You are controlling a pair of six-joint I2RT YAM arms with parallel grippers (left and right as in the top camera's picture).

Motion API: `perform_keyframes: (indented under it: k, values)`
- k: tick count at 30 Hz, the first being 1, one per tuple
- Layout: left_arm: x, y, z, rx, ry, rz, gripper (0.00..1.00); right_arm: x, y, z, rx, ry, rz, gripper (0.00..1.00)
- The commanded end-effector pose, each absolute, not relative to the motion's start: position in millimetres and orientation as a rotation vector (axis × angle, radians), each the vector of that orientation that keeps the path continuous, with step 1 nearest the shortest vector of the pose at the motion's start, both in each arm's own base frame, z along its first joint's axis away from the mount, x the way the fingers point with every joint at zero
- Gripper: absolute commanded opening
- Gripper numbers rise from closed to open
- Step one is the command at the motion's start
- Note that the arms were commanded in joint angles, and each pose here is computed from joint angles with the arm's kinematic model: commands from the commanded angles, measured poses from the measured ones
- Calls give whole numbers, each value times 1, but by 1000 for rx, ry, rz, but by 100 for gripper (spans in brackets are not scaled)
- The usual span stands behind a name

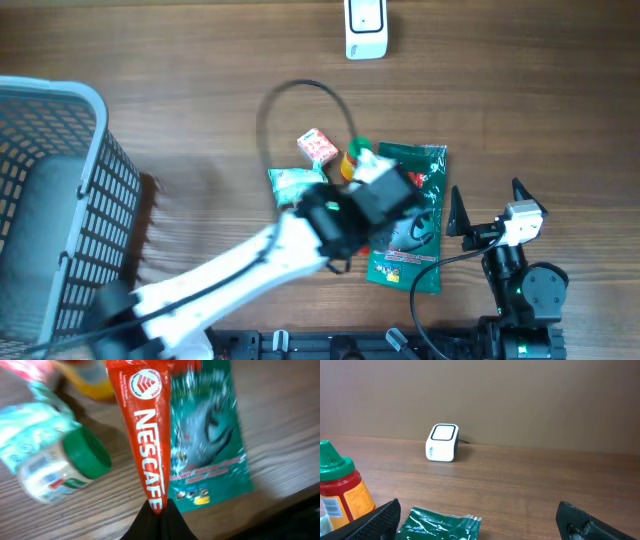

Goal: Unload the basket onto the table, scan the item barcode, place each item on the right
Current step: 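Grasp the red Nescafe stick in the basket with the left gripper, then place the Nescafe stick between the jar and glove bag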

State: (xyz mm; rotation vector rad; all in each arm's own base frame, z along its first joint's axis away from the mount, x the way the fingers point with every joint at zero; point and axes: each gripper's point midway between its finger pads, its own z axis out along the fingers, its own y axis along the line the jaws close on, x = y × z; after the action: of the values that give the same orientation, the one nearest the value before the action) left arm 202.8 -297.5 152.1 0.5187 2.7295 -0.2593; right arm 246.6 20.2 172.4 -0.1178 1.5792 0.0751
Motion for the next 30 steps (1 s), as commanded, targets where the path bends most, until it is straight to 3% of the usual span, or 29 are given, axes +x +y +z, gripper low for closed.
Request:
perform_keyframes:
  k: [1, 5, 9, 11, 13, 14, 19, 23, 28, 30]
  values:
    - [199, -303, 93, 730, 2717, 53, 4, 246, 20, 174, -113, 1574, 76, 100]
    - [207, -310, 38, 757, 2756, 176, 4, 247, 20, 174, -112, 1574, 76, 100]
    - [229, -303, 30, 695, 2717, 246, 4, 246, 20, 174, -113, 1574, 76, 100]
    - [242, -289, 59, 619, 2711, 226, 32, 246, 20, 174, -113, 1574, 76, 100]
    - [263, -276, 114, 480, 2653, 110, 86, 247, 20, 174, -112, 1574, 76, 100]
    - [270, -265, 142, 424, 2611, 49, 100, 246, 20, 174, -112, 1574, 76, 100]
    - [271, -234, 267, 305, 2357, -210, 100, 247, 20, 174, -112, 1574, 76, 100]
    - [264, -142, 348, 33, 2113, -127, 100, 247, 20, 174, -112, 1574, 76, 100]
    - [264, -17, 373, -418, 1992, 58, 100, 246, 20, 174, -112, 1574, 76, 100]
    - [263, 15, 350, -590, 2074, 58, 100, 247, 20, 174, -112, 1574, 76, 100]
